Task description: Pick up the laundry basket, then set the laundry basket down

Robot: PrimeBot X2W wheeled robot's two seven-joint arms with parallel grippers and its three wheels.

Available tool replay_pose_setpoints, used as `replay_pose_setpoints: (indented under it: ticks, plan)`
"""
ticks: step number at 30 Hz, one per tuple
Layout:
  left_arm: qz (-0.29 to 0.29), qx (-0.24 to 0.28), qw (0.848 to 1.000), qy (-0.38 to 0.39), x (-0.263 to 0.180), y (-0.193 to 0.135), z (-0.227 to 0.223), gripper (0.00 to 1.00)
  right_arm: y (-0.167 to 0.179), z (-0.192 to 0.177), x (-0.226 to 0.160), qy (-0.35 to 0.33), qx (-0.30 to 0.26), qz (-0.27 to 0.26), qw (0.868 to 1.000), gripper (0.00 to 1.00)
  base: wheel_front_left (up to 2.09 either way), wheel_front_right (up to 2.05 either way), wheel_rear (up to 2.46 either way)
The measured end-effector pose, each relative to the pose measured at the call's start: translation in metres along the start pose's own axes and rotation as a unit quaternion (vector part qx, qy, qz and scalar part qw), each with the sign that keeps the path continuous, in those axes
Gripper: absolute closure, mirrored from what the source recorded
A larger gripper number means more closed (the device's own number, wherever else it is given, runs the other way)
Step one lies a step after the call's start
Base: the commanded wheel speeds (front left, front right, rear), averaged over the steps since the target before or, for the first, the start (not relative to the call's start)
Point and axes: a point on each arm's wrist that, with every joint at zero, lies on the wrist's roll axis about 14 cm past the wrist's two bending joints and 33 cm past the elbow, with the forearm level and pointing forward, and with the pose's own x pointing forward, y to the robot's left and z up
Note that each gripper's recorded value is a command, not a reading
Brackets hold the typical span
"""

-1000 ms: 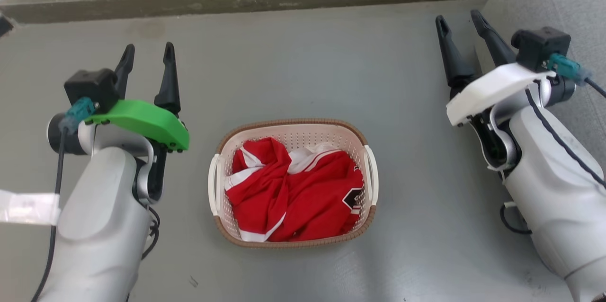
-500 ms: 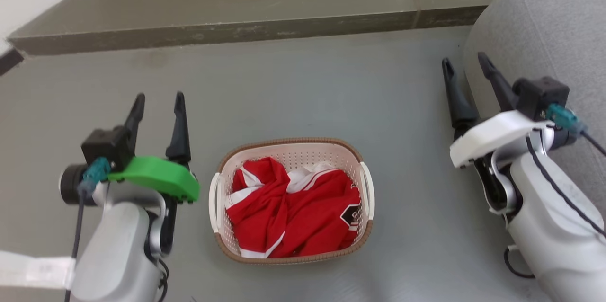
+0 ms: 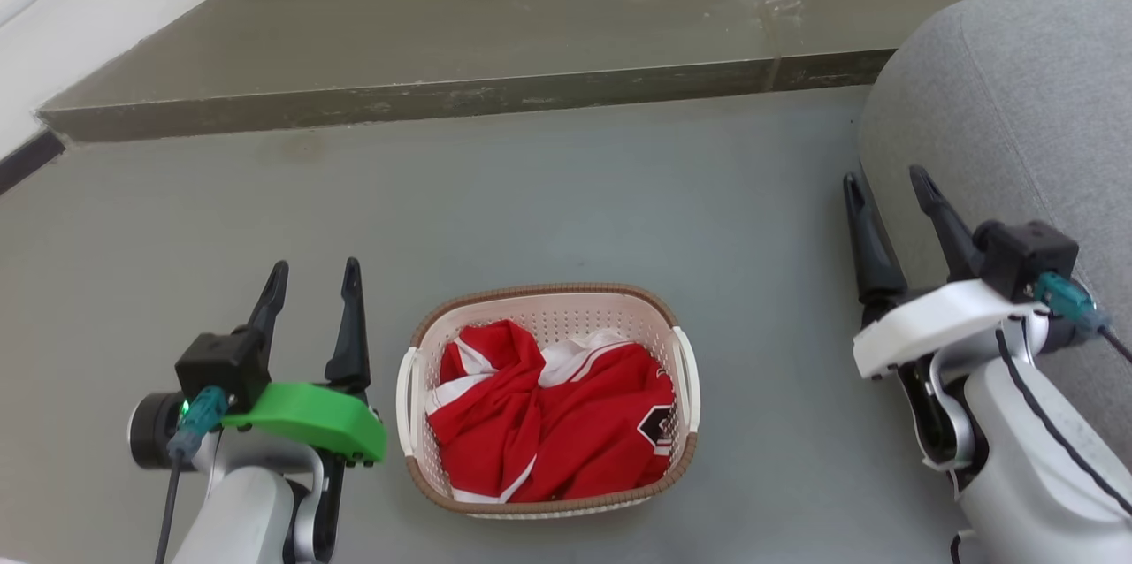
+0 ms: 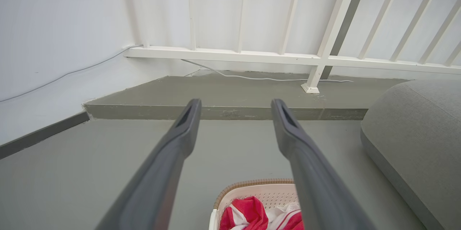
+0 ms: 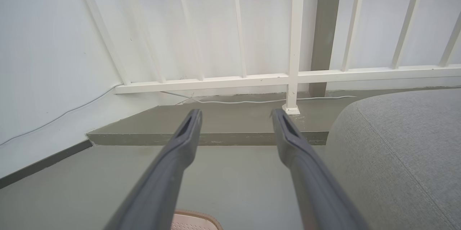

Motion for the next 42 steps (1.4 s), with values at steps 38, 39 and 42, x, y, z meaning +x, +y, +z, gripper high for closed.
replay_pose_setpoints:
  ticks: [38, 39, 42]
  plan:
    - [0.016, 0.015, 1.0, -0.01, -0.029, 0.005, 0.004, 1.0, -0.001, -0.012, -0.032, 0.013, -0.008, -0.01, 1.0, 1.0, 0.0, 0.0, 0.0]
    - [0.016, 0.015, 1.0, -0.005, -0.03, 0.005, 0.001, 1.0, 0.0, -0.016, -0.033, 0.018, -0.007, -0.01, 1.0, 1.0, 0.0, 0.0, 0.0]
    - [0.018, 0.013, 1.0, 0.007, -0.033, 0.005, -0.006, 1.0, 0.002, -0.025, -0.037, 0.033, -0.001, -0.011, 0.999, 1.0, 0.0, 0.0, 0.0]
